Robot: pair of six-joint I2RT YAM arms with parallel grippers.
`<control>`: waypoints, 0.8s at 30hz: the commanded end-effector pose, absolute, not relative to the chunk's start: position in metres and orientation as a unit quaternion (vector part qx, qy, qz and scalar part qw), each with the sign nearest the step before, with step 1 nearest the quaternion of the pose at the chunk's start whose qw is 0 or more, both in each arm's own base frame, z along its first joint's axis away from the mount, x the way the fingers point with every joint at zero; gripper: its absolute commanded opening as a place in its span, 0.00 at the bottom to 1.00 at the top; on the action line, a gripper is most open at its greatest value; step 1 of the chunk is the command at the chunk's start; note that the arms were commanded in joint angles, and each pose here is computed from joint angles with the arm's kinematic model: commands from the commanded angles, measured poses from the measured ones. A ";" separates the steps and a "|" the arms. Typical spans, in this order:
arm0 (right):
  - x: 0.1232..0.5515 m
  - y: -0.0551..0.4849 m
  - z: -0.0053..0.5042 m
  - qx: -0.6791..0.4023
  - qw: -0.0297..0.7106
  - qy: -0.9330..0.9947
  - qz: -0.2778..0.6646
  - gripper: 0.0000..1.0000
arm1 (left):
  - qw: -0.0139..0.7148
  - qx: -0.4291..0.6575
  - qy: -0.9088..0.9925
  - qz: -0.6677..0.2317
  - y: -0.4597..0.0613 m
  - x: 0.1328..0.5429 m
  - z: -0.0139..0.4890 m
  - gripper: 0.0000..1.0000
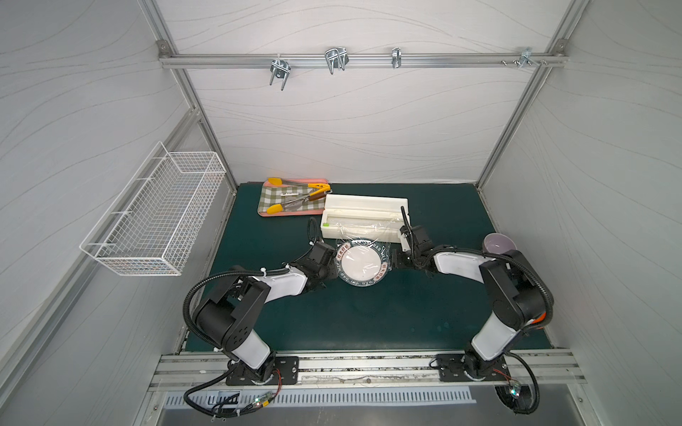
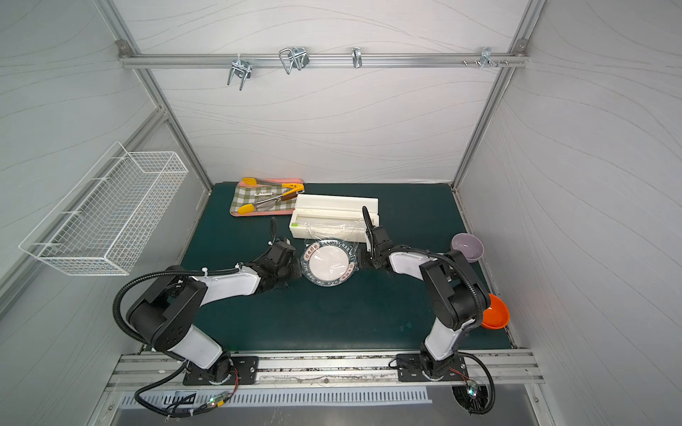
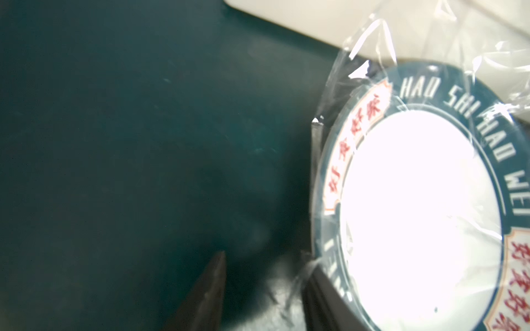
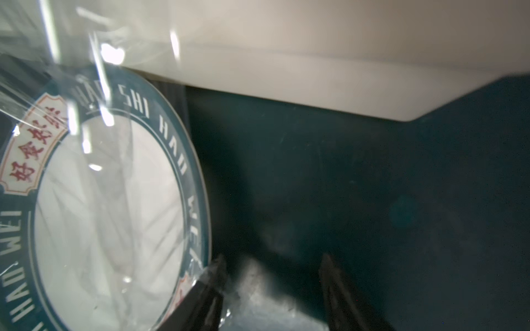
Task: Wrap the plate with plastic wrap
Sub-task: Cover the plate with plastic wrap.
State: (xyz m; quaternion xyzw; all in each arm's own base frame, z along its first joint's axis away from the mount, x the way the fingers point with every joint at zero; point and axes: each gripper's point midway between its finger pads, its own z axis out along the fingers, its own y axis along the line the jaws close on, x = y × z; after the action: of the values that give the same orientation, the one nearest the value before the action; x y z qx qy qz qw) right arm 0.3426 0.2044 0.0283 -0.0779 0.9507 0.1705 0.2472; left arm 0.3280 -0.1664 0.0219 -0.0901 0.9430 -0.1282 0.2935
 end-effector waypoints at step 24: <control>0.349 0.169 0.020 -0.052 0.160 0.972 0.166 0.98 | 0.179 -0.193 0.948 -0.179 -0.132 0.323 0.000 0.74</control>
State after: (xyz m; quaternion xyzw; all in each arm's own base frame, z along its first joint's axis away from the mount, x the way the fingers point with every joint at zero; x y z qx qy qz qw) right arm 0.3619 0.1666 0.0399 -0.0217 0.9610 0.1986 0.1915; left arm 0.3393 -0.1328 0.0299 -0.1810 0.9328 -0.1906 0.2466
